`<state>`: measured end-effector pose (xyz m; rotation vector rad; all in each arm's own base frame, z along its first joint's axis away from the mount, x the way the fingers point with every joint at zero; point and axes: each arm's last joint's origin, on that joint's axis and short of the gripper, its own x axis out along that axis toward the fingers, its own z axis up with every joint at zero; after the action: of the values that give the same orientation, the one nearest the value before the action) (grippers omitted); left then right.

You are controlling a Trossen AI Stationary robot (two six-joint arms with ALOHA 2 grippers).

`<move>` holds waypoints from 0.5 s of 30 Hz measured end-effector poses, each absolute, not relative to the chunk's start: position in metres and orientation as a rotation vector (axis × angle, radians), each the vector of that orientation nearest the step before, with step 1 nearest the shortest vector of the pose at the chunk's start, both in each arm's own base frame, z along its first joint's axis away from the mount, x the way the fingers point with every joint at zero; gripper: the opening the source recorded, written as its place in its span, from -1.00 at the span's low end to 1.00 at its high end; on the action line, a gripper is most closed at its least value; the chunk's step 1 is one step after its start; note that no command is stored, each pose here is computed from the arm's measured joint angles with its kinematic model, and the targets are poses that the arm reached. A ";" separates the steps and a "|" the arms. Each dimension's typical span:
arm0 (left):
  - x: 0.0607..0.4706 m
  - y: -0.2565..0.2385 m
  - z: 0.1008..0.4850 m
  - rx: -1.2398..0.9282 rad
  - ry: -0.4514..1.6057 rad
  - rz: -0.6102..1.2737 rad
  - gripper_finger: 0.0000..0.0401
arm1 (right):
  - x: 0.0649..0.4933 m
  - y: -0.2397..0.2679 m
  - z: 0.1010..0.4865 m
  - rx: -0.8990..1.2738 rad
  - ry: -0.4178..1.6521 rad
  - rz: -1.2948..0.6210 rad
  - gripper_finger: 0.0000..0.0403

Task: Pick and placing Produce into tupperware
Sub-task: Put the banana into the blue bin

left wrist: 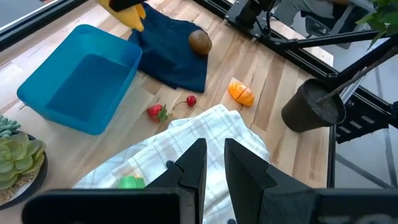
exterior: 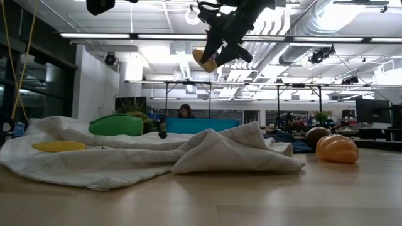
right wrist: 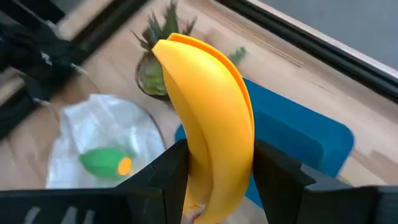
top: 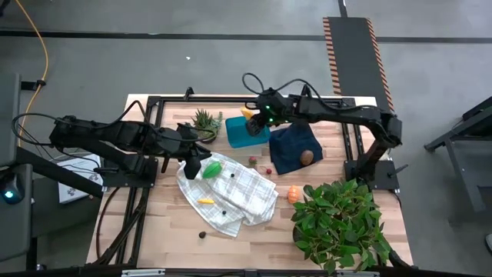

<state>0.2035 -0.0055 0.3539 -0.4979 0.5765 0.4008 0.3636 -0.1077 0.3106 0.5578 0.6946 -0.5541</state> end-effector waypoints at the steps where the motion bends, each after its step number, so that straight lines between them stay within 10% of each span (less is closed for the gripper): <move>1: 0.204 -0.005 0.354 -0.498 0.576 0.401 -0.77 | 0.366 -0.109 0.312 0.557 0.715 -0.557 -0.26; 15: 0.204 -0.006 0.354 -0.499 0.577 0.399 -0.77 | 0.393 -0.133 0.292 0.561 0.892 -0.608 -0.26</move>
<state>0.2035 -0.0055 0.3539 -0.4992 0.5772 0.3994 0.3932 -0.1329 0.2918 0.5608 0.8922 -0.6079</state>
